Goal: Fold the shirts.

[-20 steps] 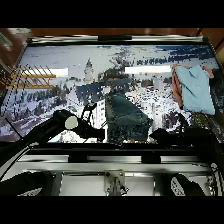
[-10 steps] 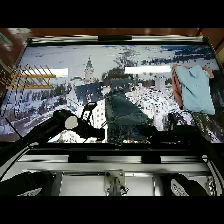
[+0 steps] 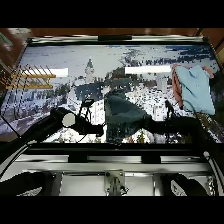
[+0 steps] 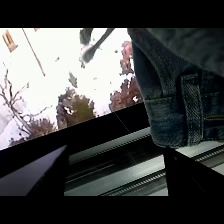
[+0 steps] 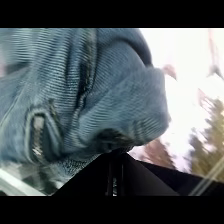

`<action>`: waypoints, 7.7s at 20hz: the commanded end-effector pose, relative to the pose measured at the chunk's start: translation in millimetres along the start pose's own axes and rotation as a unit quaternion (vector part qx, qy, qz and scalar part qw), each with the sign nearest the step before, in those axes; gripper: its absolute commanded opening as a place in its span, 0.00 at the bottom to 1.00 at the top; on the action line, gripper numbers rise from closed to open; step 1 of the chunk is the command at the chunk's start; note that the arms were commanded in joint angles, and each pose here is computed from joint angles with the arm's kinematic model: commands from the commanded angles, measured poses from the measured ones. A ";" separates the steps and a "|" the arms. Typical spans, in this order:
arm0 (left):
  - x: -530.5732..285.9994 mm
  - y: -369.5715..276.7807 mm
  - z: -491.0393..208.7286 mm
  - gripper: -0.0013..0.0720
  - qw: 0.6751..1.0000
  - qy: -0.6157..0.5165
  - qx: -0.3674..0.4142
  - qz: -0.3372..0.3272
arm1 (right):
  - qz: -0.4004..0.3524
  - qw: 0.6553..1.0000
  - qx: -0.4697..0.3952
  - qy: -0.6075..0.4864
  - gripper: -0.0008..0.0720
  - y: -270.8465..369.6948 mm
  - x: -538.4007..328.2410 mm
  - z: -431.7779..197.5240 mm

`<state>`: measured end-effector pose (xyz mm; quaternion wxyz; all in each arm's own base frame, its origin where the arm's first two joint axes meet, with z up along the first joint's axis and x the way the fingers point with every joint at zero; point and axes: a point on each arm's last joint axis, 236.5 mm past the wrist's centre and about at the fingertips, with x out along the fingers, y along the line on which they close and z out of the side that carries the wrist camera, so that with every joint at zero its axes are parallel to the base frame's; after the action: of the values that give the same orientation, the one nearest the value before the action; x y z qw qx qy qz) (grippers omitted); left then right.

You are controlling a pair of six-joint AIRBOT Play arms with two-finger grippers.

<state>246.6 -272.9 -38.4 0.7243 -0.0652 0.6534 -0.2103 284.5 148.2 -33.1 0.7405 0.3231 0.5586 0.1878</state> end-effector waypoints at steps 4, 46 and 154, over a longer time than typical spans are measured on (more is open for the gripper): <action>-20.8 -10.7 29.4 0.99 0.999 -0.037 0.008 -0.018 | 0.072 0.966 -0.203 -0.145 0.13 147.2 -119.0 70.7; 22.3 -212.0 43.4 0.38 0.948 -0.189 -0.019 -0.255 | 0.122 0.923 -0.185 -0.313 0.13 216.3 -201.3 132.9; -69.1 94.8 106.2 0.93 0.996 -0.068 -0.060 -0.004 | -0.035 0.805 -0.539 0.245 0.13 152.5 139.4 -166.8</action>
<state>370.5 -169.7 18.5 0.7743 -0.1287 0.5980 -0.1621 194.5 399.7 -50.6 0.6618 -0.1974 0.5189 0.5037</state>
